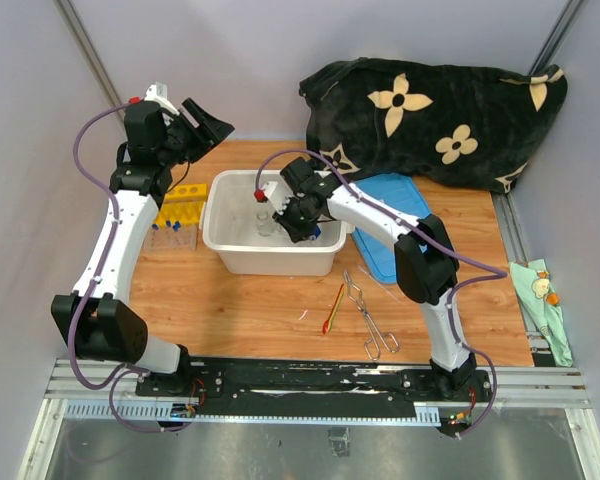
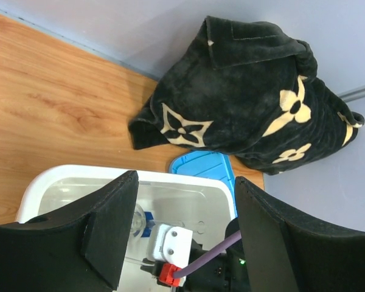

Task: Organize the chemistry lab equipment
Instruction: Place the chemistry item in the storage box.

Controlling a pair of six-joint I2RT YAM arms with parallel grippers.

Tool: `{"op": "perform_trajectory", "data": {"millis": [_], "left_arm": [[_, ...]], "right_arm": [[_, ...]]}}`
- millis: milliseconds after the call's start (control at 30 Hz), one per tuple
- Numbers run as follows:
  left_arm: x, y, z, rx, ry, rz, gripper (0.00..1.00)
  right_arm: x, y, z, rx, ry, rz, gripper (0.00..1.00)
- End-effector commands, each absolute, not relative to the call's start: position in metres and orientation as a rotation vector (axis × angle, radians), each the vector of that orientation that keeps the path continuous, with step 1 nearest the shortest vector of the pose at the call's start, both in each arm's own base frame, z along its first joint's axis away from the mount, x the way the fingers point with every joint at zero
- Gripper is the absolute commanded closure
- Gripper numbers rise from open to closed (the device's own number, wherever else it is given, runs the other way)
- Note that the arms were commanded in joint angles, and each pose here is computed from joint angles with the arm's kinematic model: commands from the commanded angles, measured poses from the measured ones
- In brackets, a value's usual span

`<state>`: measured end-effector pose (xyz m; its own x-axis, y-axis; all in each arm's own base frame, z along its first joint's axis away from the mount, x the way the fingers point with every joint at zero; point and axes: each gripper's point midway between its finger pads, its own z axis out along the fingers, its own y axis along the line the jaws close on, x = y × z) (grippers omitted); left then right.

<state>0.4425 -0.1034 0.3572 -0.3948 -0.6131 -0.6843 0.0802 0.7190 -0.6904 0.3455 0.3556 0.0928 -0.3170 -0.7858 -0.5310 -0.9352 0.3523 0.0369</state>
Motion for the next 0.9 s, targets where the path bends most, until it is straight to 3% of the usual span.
{"op": "perform_trajectory", "data": {"millis": [0, 467, 867], "left_arm": [[0.441, -0.109, 0.375, -0.368, 1.796, -0.824, 0.31], [0.438, -0.109, 0.372, -0.371, 1.8, -0.825, 0.32], [0.436, -0.108, 0.37, -0.373, 1.805, -0.818, 0.31]], "right_arm": [[0.341, 0.357, 0.077, -1.502, 2.24, 0.457, 0.98], [0.348, 0.353, 0.06, -1.479, 2.287, 0.392, 0.98], [0.346, 0.354, 0.061, -1.473, 2.291, 0.4, 0.92]]}}
